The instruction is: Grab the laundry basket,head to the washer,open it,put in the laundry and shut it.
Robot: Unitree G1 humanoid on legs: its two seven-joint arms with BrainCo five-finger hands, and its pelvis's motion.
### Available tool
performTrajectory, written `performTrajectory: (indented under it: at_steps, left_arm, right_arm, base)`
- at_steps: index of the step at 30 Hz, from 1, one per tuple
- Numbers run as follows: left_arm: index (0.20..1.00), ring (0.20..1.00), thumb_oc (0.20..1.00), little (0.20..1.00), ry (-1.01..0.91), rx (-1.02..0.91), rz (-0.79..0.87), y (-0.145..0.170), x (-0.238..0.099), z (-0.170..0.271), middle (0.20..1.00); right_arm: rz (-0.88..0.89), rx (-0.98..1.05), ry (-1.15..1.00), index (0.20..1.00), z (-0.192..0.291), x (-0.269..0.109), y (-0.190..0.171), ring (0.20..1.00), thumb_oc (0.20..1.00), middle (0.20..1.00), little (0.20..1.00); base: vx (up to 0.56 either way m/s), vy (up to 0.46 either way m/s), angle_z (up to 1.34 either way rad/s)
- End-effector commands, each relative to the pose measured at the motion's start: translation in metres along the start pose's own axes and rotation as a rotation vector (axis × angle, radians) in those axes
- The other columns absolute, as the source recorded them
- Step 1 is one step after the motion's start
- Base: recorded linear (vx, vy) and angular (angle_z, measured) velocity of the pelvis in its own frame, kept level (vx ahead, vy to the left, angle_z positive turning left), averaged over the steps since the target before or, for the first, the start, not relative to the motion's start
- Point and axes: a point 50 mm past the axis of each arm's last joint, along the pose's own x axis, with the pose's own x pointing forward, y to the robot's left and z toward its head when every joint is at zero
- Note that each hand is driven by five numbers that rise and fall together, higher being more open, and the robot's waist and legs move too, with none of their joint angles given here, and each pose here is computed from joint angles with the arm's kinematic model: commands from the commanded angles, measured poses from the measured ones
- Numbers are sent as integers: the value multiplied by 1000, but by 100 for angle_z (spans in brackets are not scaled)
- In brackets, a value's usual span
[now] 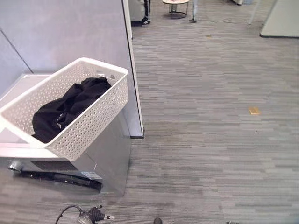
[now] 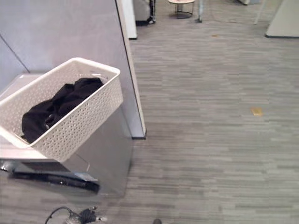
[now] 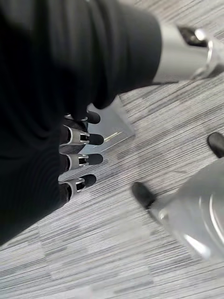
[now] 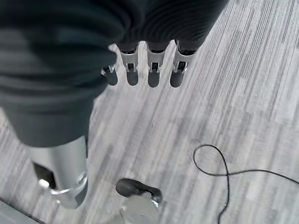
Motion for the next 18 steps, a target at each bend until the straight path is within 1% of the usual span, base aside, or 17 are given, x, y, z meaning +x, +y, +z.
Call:
performTrajectory:
  at_steps: [1,3,6,8,10,15,18]
  left_arm:
    - [1000,1000,1000,1000,-123,43,79,27,0,34,1000]
    - [1000,1000,1000,1000,-154,71,104,35,-1,42,1000]
    - [1000,1000,1000,1000,-151,78,115,39,-2,39,1000]
    - [1000,1000,1000,1000,-128,81,122,43,-3,31,1000]
    - [1000,1000,1000,1000,-76,70,136,48,-5,13,1000]
    - [1000,1000,1000,1000,-11,56,131,51,-8,-9,1000]
    - [1000,1000,1000,1000,-26,51,132,52,-8,-4,1000]
  right_arm:
    - [-63,23,-44,1000,12,-2,-16,1000,1000,1000,1000]
    - [-81,3,-76,1000,22,-3,-24,1000,1000,1000,1000]
    - [-83,-47,-125,1000,39,-3,-26,1000,1000,1000,1000]
    - [-65,-94,-172,1000,55,-2,-21,1000,1000,1000,1000]
    - [-20,-140,-200,1000,64,1,-7,1000,1000,1000,1000]
    - [27,-225,-226,1000,68,2,8,1000,1000,1000,1000]
    - [31,-245,-223,1000,64,2,9,1000,1000,1000,1000]
  base:
    - [-18,499,40]
    - [-31,487,21]
    - [-11,253,-24]
    - [4,432,-130]
    - [72,396,-109]
    - [46,173,-31]
    - [10,76,8]
